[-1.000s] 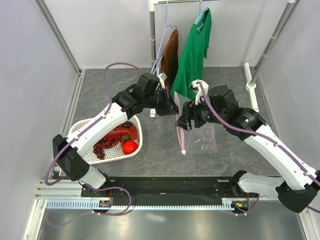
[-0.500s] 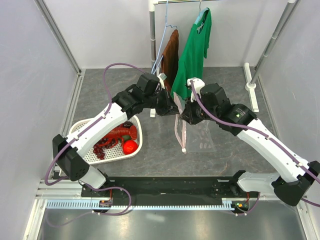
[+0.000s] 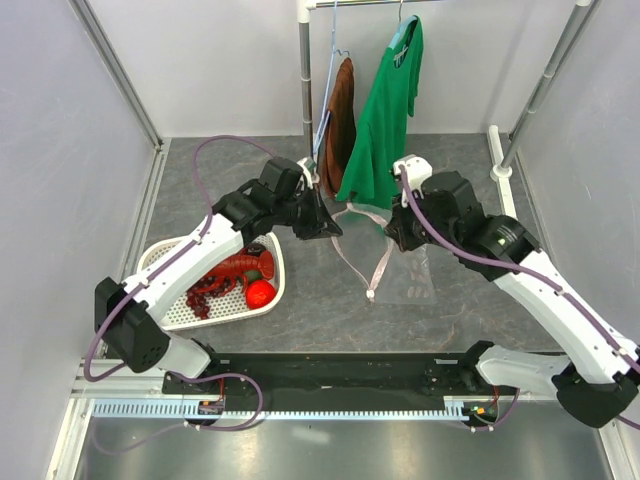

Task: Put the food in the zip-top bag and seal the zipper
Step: Open the zipper of the food storage bag, then pick up the fake lobster from the bin.

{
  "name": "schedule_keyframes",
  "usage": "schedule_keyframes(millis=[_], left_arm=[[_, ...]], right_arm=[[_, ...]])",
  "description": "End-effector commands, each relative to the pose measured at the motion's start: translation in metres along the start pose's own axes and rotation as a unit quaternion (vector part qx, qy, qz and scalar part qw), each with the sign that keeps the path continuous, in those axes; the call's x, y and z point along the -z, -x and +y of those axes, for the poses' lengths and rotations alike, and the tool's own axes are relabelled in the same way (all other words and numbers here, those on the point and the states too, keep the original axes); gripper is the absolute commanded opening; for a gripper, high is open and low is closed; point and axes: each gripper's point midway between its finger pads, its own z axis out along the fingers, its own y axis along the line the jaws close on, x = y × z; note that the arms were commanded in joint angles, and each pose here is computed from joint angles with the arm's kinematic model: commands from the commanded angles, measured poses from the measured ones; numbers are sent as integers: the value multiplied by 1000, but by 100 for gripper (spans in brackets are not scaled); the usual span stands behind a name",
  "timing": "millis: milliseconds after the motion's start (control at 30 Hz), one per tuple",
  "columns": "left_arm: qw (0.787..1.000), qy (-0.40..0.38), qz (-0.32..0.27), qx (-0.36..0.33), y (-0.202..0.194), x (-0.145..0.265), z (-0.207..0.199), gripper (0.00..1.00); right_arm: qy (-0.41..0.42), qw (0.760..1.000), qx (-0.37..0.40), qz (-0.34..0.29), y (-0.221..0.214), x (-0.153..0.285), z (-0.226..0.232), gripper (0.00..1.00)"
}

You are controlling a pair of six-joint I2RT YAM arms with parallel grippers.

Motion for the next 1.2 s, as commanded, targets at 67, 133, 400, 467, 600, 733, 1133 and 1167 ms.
schedule_keyframes(millis=[67, 133, 400, 467, 600, 733, 1133, 1167], left_arm=[[991, 61, -12, -115, 2, 2, 46, 2], [987, 85, -3, -134, 1, 1, 65, 2], [974, 52, 49, -215, -9, 3, 71, 9], [969, 6, 62, -238, -14, 5, 56, 17], [946, -95, 106, -293, -39, 26, 28, 64], [916, -147, 98, -360, -48, 64, 28, 88], [917, 24, 30, -398, 26, 211, 181, 98], [914, 45, 28, -402, 32, 218, 197, 99]], right_arm=[[30, 997, 4, -64, 28, 38, 2, 0], [23, 997, 1, -70, 29, 42, -3, 0], [32, 998, -17, -56, 11, 44, -7, 0], [46, 997, -33, -43, 1, 36, -3, 0], [79, 995, -49, -48, 0, 24, 9, 0], [93, 993, -62, -40, -5, 17, 14, 0], [97, 991, -87, -27, -29, -3, 13, 0], [96, 991, -87, -28, -29, -4, 12, 0]])
